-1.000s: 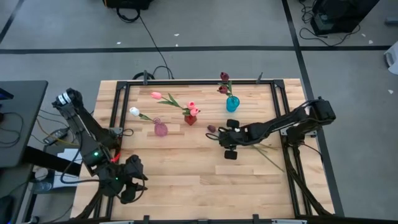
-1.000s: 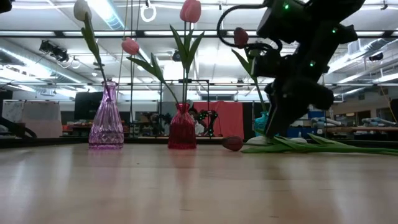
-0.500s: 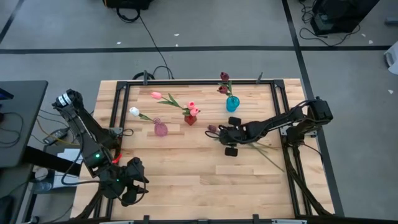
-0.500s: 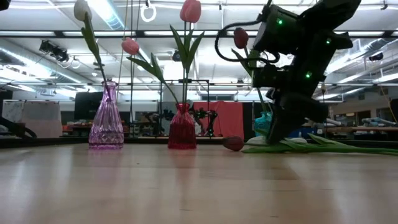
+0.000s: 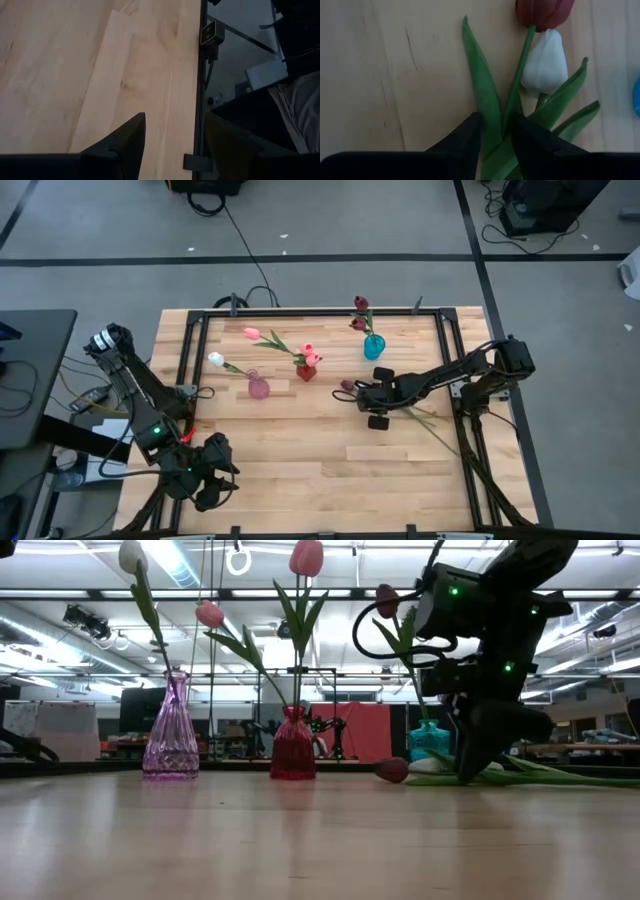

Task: Sort flowers into vase by color
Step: Put the red tulip into the blue vase

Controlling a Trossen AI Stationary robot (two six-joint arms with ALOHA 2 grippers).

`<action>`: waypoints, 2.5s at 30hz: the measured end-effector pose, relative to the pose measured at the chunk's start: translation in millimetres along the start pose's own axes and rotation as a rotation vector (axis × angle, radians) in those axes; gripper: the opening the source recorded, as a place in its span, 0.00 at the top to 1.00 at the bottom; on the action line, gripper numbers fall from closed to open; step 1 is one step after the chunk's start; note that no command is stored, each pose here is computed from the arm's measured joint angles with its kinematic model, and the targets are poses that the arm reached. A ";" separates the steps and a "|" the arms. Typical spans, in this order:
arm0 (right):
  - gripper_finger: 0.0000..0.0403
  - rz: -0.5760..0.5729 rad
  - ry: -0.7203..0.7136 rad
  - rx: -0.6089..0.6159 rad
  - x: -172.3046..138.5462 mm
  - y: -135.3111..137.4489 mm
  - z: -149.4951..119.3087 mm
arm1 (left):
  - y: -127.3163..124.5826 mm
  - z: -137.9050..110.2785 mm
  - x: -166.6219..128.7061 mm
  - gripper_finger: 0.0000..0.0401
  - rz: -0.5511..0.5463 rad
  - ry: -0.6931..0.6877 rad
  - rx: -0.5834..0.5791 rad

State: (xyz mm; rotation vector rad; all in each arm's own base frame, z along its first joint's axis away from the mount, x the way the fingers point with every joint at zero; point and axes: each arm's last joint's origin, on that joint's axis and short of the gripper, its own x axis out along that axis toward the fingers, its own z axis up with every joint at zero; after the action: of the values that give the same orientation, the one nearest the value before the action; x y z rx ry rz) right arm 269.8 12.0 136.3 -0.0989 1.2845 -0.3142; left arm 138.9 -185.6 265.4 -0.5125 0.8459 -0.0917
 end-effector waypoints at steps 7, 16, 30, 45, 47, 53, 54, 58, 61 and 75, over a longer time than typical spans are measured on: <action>0.86 0.059 0.021 0.011 1.4 -1.5 -0.3 | 0.0 0.0 0.0 0.49 0.000 0.000 0.000; 0.98 0.092 0.034 0.026 1.7 -4.5 -0.3 | -1.5 0.8 -0.1 0.49 -0.015 -0.007 -0.014; 0.99 0.219 -0.183 0.056 -49.5 -4.4 20.7 | -3.0 1.9 -0.3 0.49 -0.022 -0.034 -0.006; 0.99 0.424 -0.684 0.041 -102.5 -18.3 18.7 | -20.2 -20.5 -17.2 0.49 -0.023 -0.290 0.152; 0.99 0.433 -0.757 0.036 -112.3 -21.2 18.7 | -20.6 -21.6 -18.5 0.49 -0.015 -0.314 0.159; 0.99 0.417 -0.977 0.035 -148.4 -35.6 13.8 | -19.8 -20.0 -19.2 0.49 0.029 -0.381 0.204; 0.99 0.401 -1.007 0.040 -153.5 -38.6 12.4 | -19.4 -19.7 -19.3 0.49 0.038 -0.393 0.204; 0.99 0.291 -1.082 0.094 -169.7 -50.6 4.2 | -19.0 -18.6 -19.4 0.49 0.055 -0.424 0.199; 0.99 0.253 -1.124 0.128 -177.1 -55.1 1.3 | -19.0 -18.2 -19.5 0.49 0.057 -0.434 0.188; 0.99 0.160 -1.215 0.151 -186.2 -58.1 3.4 | -18.4 -16.9 -20.2 0.49 0.086 -0.486 0.187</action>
State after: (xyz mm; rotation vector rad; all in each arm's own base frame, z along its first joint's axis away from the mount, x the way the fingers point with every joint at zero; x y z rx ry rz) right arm 217.0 9.3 324.1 -0.0404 0.0606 -0.1516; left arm 115.3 -202.8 278.6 -0.3015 0.3775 0.0330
